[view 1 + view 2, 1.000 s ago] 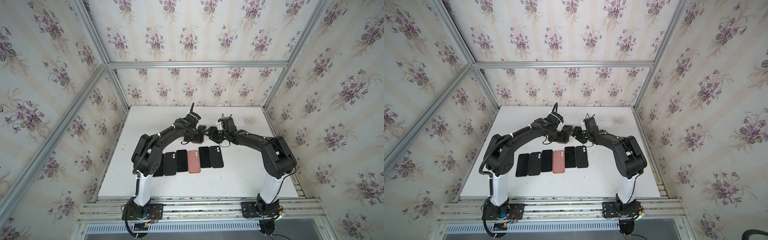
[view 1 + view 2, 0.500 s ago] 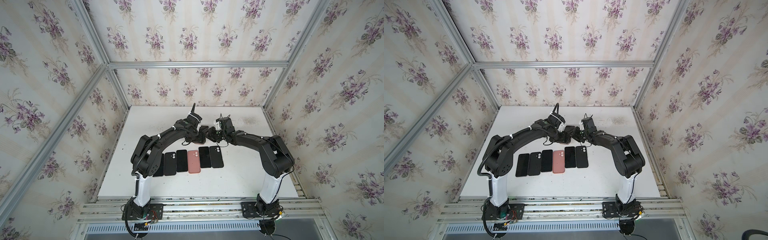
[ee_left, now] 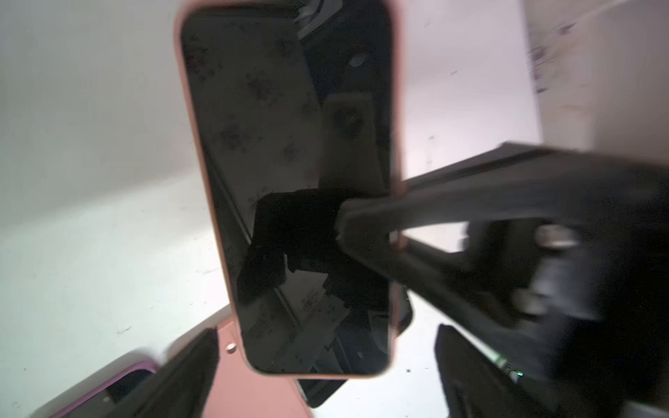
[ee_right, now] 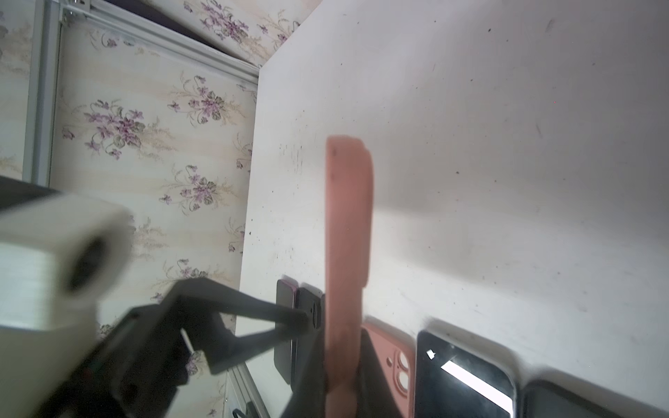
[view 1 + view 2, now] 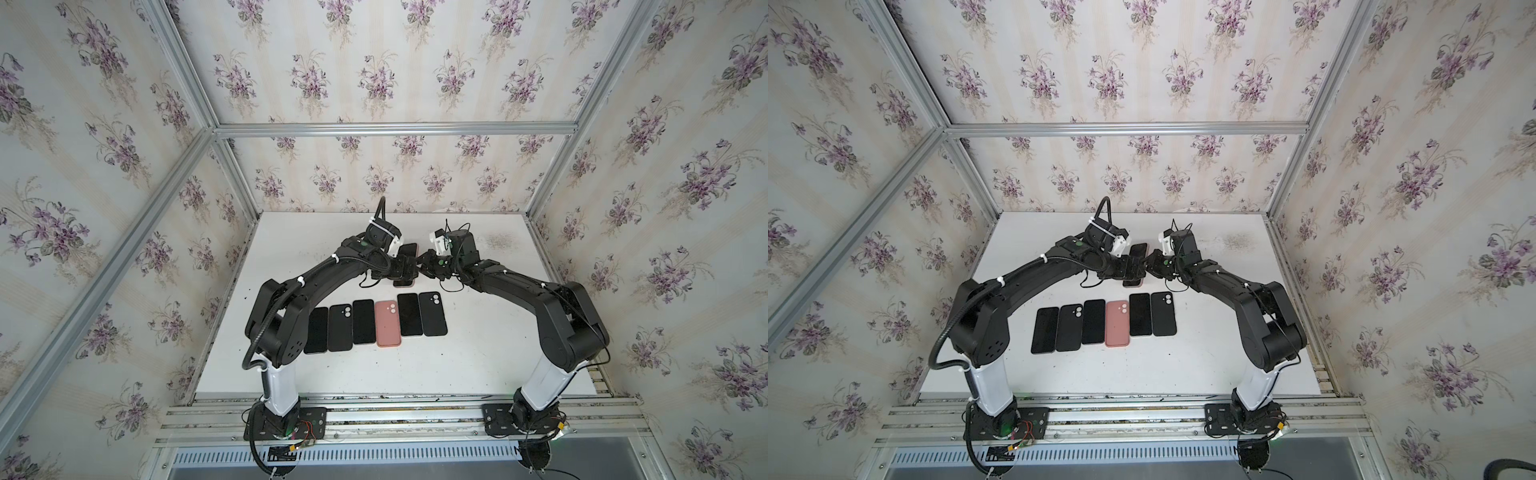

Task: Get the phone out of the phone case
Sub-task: 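Hold the pink-cased phone upright with both grippers above the row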

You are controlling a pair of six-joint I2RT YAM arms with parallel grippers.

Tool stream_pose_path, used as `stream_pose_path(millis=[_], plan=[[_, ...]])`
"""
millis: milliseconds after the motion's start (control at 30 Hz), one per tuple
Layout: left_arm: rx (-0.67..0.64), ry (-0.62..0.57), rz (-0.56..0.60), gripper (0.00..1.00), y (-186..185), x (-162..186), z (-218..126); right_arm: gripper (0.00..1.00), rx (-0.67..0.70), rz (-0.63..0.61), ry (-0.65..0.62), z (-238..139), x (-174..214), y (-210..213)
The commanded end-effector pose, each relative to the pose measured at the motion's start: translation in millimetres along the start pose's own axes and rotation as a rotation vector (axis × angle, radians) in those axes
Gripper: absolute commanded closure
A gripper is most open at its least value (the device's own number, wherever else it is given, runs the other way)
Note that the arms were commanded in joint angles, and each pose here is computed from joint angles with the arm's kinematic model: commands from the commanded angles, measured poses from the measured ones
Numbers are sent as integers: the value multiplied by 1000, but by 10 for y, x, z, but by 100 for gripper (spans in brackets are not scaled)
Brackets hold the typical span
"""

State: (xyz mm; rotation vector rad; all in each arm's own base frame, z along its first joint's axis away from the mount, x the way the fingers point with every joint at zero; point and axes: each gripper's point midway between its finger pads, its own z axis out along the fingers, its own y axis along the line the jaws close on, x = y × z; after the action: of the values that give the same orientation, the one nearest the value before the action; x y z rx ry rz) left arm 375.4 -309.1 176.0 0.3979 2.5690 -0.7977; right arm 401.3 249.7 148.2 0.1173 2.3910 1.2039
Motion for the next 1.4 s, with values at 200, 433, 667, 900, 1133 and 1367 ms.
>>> stream_pose_path(millis=[200, 433, 667, 900, 1133, 1367], plan=[[245, -253, 368, 0, -741, -315, -1093, 100, -204, -532, -2, -898, 97, 465], [278, -225, 642, 0, -844, 8, -1385, 100, -337, -900, -114, -1212, 320, 716], [326, -224, 853, 0, -886, 330, -1527, 100, -503, -1032, -109, -1319, 521, 898], [306, -228, 956, 1, -802, 433, -1519, 100, -541, -1121, -114, -1415, 670, 958], [357, -233, 1033, 19, -846, 433, -1497, 100, -549, -1187, -20, -1391, 944, 956], [451, -191, 1029, 44, -904, 503, -1414, 100, -549, -1194, 4, -1418, 1020, 957]])
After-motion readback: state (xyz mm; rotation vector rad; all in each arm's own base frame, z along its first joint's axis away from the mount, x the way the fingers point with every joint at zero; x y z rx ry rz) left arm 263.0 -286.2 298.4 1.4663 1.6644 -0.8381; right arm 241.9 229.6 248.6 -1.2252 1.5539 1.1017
